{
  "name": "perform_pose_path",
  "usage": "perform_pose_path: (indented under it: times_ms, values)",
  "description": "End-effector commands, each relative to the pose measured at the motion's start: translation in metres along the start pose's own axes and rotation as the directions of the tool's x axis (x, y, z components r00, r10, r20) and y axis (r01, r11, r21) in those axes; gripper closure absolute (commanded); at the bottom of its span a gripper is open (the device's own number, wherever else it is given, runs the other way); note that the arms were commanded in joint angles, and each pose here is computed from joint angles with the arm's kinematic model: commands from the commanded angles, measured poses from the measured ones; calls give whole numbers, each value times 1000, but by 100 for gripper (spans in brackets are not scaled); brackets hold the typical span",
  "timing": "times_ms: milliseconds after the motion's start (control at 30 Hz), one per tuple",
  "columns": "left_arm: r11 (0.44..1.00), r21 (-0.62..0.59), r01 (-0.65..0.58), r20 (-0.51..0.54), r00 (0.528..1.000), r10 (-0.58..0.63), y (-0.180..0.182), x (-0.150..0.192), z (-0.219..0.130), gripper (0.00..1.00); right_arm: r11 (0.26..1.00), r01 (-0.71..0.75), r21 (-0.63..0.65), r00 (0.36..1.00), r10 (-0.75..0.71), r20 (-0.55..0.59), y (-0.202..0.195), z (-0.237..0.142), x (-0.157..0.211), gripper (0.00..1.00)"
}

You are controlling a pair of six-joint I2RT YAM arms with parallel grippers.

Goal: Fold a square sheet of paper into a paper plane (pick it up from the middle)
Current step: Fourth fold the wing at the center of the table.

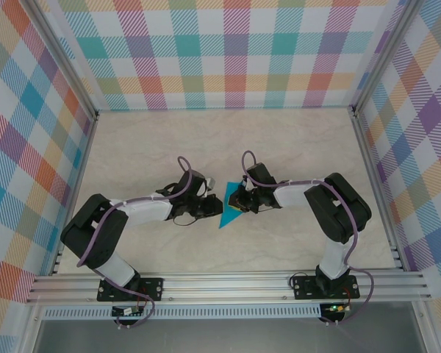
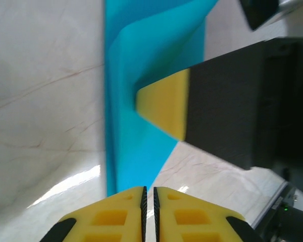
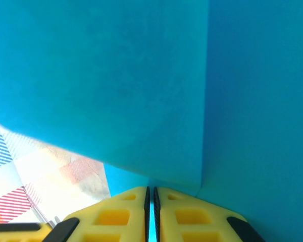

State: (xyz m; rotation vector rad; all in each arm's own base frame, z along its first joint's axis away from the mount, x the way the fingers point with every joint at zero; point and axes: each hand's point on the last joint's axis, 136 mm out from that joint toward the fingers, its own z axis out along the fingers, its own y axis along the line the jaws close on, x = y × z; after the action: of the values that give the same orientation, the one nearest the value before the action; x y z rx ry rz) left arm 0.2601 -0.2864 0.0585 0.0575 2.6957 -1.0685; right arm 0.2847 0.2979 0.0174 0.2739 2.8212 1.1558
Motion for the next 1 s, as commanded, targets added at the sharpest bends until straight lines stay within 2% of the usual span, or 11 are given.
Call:
perform_pose_path:
  times_ms: [0, 67, 300, 500, 700, 967]
  values:
    - [997, 72, -2, -7, 1000, 2, -18, -6, 0, 87, 997, -36, 68, 999, 36, 0, -19, -2, 5, 86]
    - [994, 113, 0, -44, 999, 5, -23, -1, 6, 87, 997, -39, 71, 999, 39, -2, -20, -2, 6, 86]
    - [991, 128, 35, -127, 992, -19, -11, 18, 25, 88, 996, -43, 75, 999, 43, -8, -22, 0, 7, 86]
    - [998, 24, 59, -178, 983, -54, 22, 39, 32, 89, 996, -44, 79, 999, 45, -9, -24, 0, 8, 86]
    - [996, -42, 73, -198, 977, -80, 45, 56, 32, 90, 995, -48, 87, 999, 49, -10, -27, 1, 8, 86]
    - [999, -9, 54, -186, 981, -54, 34, 55, 20, 89, 994, -54, 96, 998, 56, -16, -30, 3, 10, 87]
